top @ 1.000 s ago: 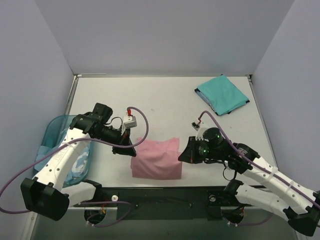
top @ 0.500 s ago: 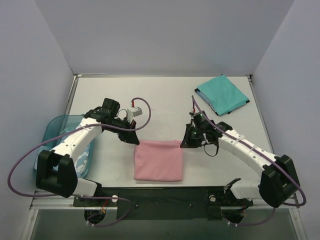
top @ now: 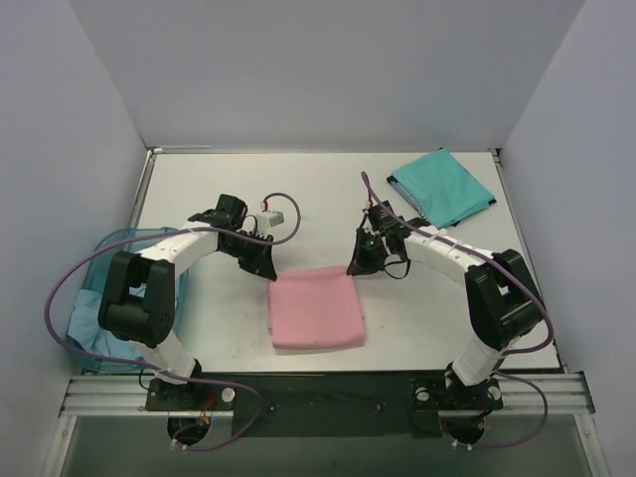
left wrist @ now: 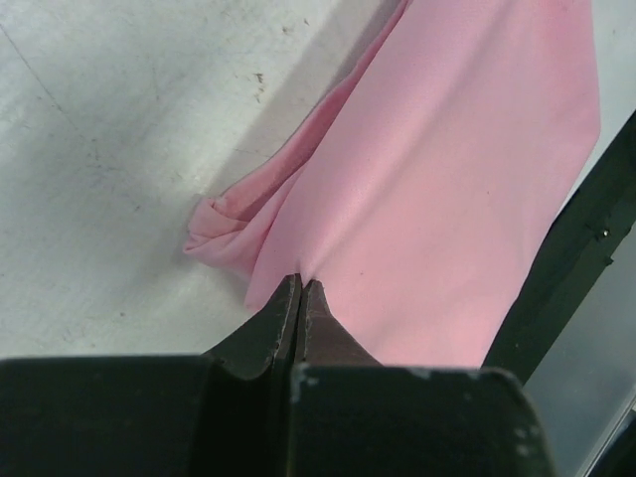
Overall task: Fold and stack the t-shirts
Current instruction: Fold the long partially folded tshirt into a neat square
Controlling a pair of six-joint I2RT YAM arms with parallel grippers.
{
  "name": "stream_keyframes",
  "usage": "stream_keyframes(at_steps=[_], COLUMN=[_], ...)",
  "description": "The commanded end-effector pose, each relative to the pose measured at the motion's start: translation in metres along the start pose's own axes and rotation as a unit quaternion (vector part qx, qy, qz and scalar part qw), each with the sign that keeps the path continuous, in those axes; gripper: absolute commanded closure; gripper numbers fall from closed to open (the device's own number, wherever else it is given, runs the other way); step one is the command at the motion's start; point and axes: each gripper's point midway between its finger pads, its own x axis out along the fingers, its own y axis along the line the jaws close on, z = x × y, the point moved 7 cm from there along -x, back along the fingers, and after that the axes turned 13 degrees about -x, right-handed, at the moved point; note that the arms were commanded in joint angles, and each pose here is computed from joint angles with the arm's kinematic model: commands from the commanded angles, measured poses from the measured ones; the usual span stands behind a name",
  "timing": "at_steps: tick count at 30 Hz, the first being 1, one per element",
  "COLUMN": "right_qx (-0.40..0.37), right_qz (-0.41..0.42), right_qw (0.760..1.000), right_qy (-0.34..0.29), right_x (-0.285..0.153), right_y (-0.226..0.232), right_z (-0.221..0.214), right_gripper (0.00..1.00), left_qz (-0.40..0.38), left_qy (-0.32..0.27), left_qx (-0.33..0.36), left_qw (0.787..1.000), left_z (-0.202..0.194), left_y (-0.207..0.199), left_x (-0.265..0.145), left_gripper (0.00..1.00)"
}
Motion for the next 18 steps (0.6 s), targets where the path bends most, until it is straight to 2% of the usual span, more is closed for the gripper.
stream_keyframes(at_steps=[1, 2, 4, 6, 11, 16, 18], right_qx=[-0.01, -0.009, -0.014, -0.025, -0.069, -0.102, -0.12], right_qz=[-0.004, -0.016, -0.035, -0.052, -0.074, -0.1, -0.076], right_qw=[1.0, 1.0, 0.999, 0.998, 0.995, 0.988, 0.988], right_qy=[-0.015, -0.012, -0.007, -0.005, -0.024, -0.052, -0.054], right_x=[0.009, 0.01, 0.012, 0.006, -0.025, -0.064, -0.064], right_y=[0.001, -0.002, -0.007, -0.01, -0.003, 0.006, 0.019], right_z=[0.021, 0.022, 0.025, 0.029, 0.038, 0.023, 0.013], right_gripper=[0.89, 0.8, 0.66, 0.58, 0.5, 0.49, 0.64], left_qz=[0.009, 0.011, 0.024, 0.041, 0.057, 0.062, 0.041], left_qy=[-0.053, -0.053, -0.053, -0.06, -0.115, -0.164, -0.154], left_qx=[0.016, 0.012, 0.006, 0.004, 0.013, 0.079, 0.122], left_qw=[0.998, 0.998, 0.998, 0.997, 0.992, 0.981, 0.98], left_z=[0.032, 0.033, 0.033, 0.037, 0.056, 0.061, 0.046], left_y=[0.001, 0.003, 0.007, 0.01, 0.001, -0.028, -0.044], left_x=[-0.002, 0.0, 0.002, -0.001, -0.027, -0.06, -0.06], left_gripper=[0.97, 0.87, 0.75, 0.63, 0.4, 0.39, 0.49])
